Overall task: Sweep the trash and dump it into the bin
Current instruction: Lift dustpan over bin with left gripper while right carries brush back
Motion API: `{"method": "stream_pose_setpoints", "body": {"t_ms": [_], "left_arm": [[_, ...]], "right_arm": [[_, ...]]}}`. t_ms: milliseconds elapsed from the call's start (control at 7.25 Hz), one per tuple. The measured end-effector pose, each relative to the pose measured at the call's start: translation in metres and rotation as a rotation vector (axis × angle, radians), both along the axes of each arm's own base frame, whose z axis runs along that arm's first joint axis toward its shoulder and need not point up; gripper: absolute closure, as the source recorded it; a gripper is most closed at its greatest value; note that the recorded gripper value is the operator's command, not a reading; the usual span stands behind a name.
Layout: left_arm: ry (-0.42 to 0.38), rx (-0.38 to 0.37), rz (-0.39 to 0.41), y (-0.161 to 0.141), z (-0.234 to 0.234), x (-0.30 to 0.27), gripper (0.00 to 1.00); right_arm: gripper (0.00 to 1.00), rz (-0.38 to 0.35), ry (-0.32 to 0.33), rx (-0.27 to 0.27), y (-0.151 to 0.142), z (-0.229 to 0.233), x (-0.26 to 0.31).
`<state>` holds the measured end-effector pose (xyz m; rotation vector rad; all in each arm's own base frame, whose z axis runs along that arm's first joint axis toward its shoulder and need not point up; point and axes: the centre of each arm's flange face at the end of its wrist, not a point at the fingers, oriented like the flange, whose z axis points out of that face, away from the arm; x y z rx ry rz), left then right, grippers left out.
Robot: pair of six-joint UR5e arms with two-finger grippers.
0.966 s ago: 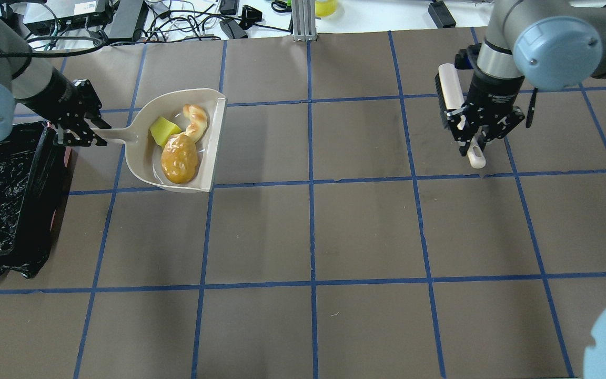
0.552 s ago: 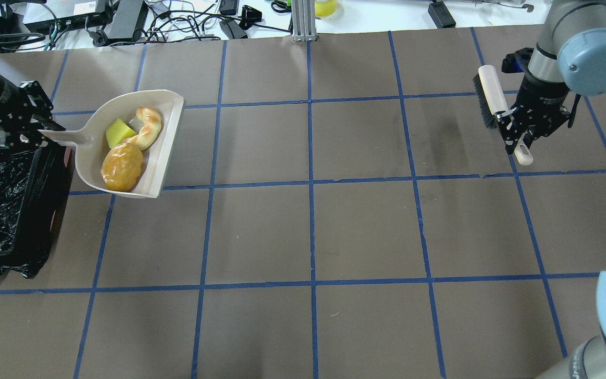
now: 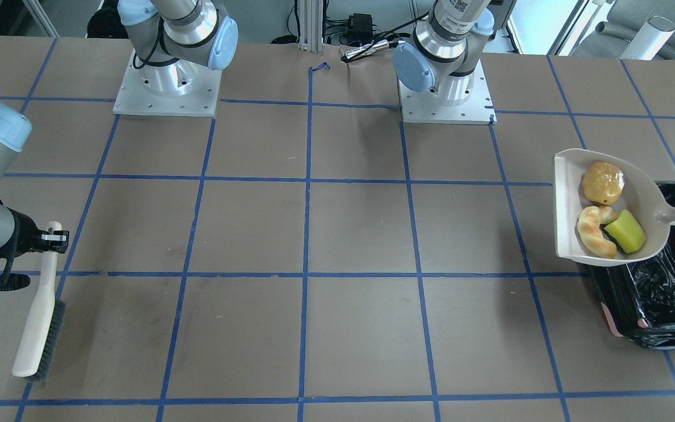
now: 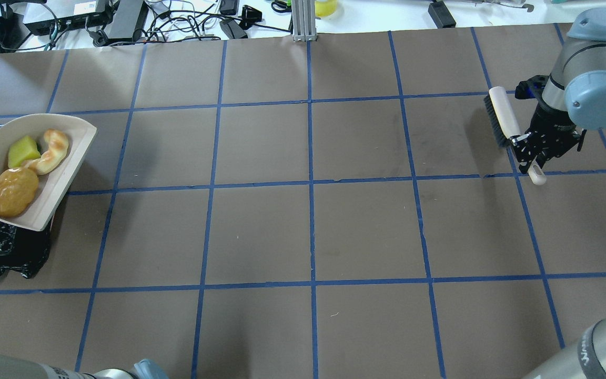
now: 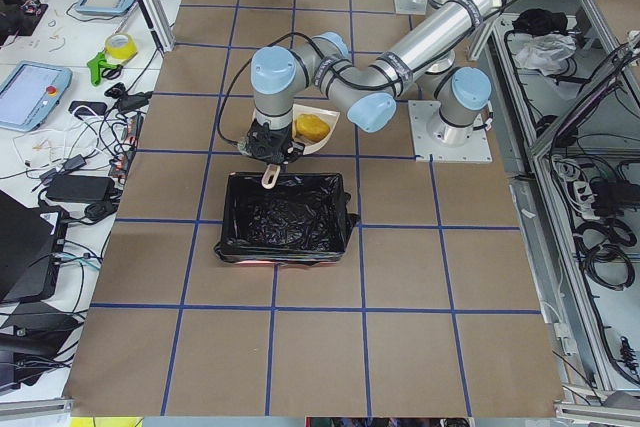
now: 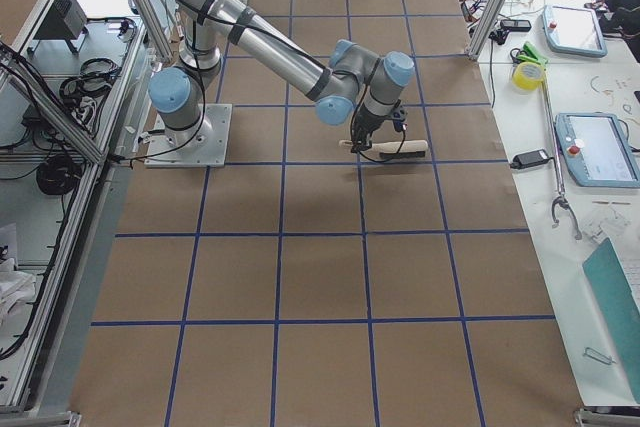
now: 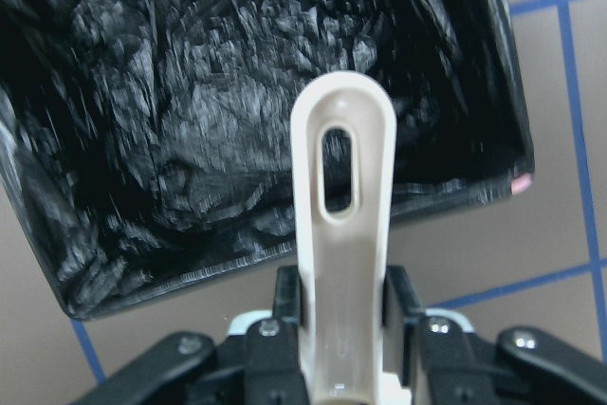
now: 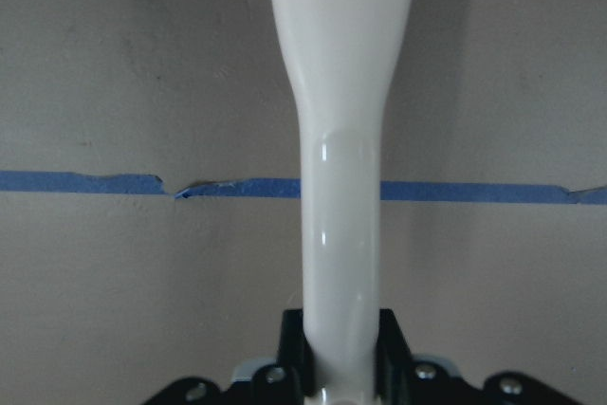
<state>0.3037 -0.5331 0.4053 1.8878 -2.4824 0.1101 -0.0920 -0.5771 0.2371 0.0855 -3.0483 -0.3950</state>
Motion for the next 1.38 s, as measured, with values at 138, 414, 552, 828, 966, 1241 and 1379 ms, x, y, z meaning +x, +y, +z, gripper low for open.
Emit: {"method": "stream_pose_setpoints", "body": {"t_ms": [138,414,552,828,966,1241,1379], "left_arm": [[-0.014,-0.005,-0.022,0.002,0.0,0.021,1.0],[-0.075,-0.02,-0.055,0.006,0.004,0.06,1.0],[-0.108,-0.032,-0.074,0.008,0.001,0.079,1.0],[-0.164,-0.059,-0.106,0.007,-0.001,0.109,1.0],[-0.182,-0.067,-0.123,0.004,0.002,0.119,1.0],[-0.239,-0.099,-0.147,-0.001,0.005,0.136,1.0],[-0.285,-0.125,-0.172,-0.004,0.005,0.142,1.0]], "right_arm": [[0.67,0.003,-0.001,0.003,0.001,-0.002,0.0],[0.62,0.005,-0.003,0.009,0.003,-0.005,0.001],[0.54,0.004,-0.003,0.009,0.003,-0.005,0.001],[0.46,0.002,-0.004,0.014,0.002,-0.008,0.0],[0.4,0.001,-0.005,0.017,0.002,-0.01,0.0],[0.24,0.002,-0.007,0.015,0.001,-0.01,0.0],[0.0,0.003,-0.007,0.007,0.0,-0.007,0.0]]}}
